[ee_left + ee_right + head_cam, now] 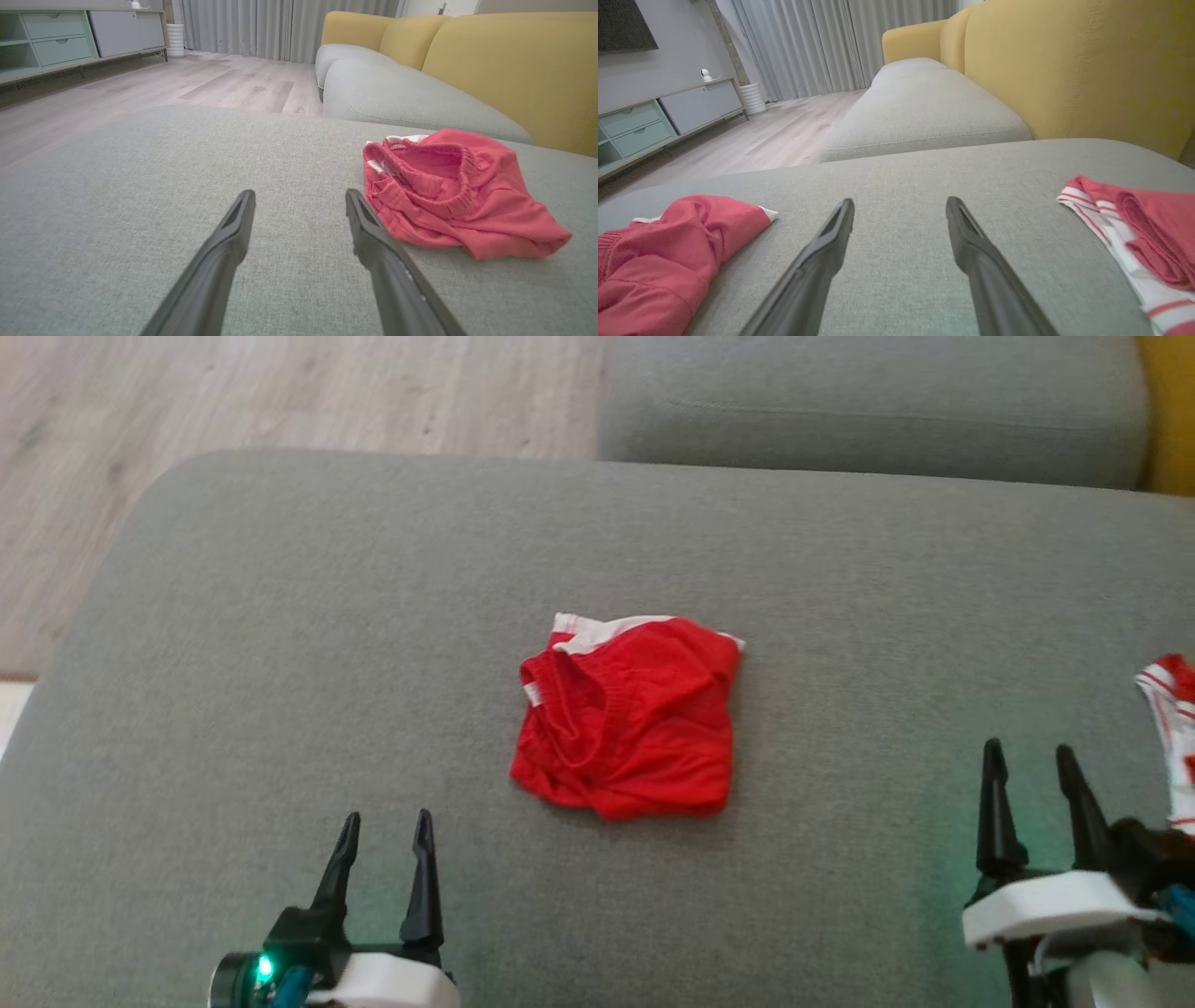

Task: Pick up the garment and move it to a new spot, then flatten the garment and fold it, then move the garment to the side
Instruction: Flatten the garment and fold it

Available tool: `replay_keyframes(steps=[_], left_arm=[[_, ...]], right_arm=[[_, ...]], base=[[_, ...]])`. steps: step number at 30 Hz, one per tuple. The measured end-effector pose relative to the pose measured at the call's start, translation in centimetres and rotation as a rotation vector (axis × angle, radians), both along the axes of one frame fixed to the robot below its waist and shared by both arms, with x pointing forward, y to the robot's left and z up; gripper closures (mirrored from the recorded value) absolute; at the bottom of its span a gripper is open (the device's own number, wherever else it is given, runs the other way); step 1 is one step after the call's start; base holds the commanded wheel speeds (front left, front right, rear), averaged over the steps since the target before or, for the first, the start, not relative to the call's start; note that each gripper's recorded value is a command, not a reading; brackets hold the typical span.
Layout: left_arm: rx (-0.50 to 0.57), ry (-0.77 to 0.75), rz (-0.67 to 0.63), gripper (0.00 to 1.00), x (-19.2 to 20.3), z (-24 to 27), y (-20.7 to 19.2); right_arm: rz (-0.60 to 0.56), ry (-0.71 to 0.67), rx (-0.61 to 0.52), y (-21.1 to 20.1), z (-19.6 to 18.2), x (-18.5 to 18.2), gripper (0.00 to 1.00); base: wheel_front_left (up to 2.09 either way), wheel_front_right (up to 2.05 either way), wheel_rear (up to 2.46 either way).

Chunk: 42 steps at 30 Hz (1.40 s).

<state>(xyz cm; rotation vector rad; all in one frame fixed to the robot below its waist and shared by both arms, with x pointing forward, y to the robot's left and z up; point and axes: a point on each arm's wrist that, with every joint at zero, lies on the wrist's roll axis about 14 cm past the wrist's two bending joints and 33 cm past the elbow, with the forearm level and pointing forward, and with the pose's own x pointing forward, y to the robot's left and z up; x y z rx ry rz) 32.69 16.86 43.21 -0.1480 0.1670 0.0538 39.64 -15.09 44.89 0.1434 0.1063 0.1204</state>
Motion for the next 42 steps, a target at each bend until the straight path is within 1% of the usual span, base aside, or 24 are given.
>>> replay_keyframes(steps=[5, 8, 10, 12, 13, 15, 17, 19, 21, 24, 25, 27, 30, 33, 42], left_arm=[[-0.006, -0.012, -0.024, 0.00, 0.0, 0.3, -0.6], [-0.007, -0.011, -0.024, 0.00, -0.1, 0.3, -0.6], [-0.009, -0.009, -0.022, 0.00, -0.2, 0.2, -0.5], [-0.009, -0.006, -0.016, 0.00, -0.4, 0.1, -0.3], [-0.009, -0.002, -0.010, 0.00, -0.7, 0.0, -0.2], [-0.010, 0.005, -0.005, 0.00, -1.0, -0.2, -0.1], [-0.012, 0.012, 0.007, 0.00, -1.3, -0.4, 0.2], [-0.012, 0.021, 0.015, 0.00, -1.6, -0.6, 0.4], [-0.021, 0.029, 0.023, 0.00, -1.9, -0.8, 0.4], [-0.028, 0.042, 0.036, 0.00, -2.2, -1.2, 0.7], [-0.029, 0.046, 0.040, 0.00, -2.3, -1.3, 0.7], [-0.040, 0.054, 0.050, 0.00, -2.5, -1.5, 0.8], [-0.047, 0.064, 0.063, 0.00, -2.8, -1.7, 1.0], [-0.052, 0.071, 0.073, 0.00, -2.9, -1.9, 1.1], [-0.056, 0.076, 0.081, 0.00, -3.1, -1.9, 1.2]], right_arm=[[-0.015, -0.004, -0.003, -0.6, 0.2, -1.1, 0.00], [0.015, -0.005, -0.003, 0.3, 0.2, -1.0, 0.00], [0.057, -0.004, -0.002, 1.7, 0.2, -0.9, 0.00], [0.129, 0.001, -0.002, 4.1, 0.0, -1.0, 0.00], [0.233, 0.015, 0.004, 7.4, -0.4, -1.6, 0.00], [0.353, 0.048, 0.024, 11.3, -1.2, -2.7, 0.00], [0.459, 0.072, 0.018, 14.4, -1.9, -3.4, 0.00], [0.530, 0.077, 0.005, 16.5, -1.8, -3.2, 0.00], [0.595, 0.068, -0.043, 18.3, -1.3, -2.1, 0.00], [0.666, 0.045, -0.131, 20.4, -0.3, -0.2, 0.00], [0.678, 0.039, -0.140, 20.9, 0.1, 0.3, 0.00], [0.726, 0.052, -0.186, 22.0, -0.1, 0.6, 0.00], [0.766, 0.113, -0.219, 22.9, -1.1, 0.5, 0.00], [0.779, 0.163, -0.222, 23.2, -1.8, 0.7, 0.00], [0.772, 0.265, -0.214, 23.2, -3.1, 0.9, 0.00]], base=[[0.00, 0.00, 0.00], [0.00, 0.00, 0.00], [0.00, 0.00, 0.00], [0.00, 0.00, 0.00], [0.00, 0.00, 0.00], [0.00, 0.00, 0.00], [0.00, 0.00, 0.00], [0.00, 0.00, 0.00], [0.00, 0.00, 0.00], [0.00, 0.00, 0.00], [0.00, 0.00, 0.00], [0.00, 0.00, 0.00], [0.00, 0.00, 0.00], [0.00, 0.00, 0.00], [0.00, 0.00, 0.00]])
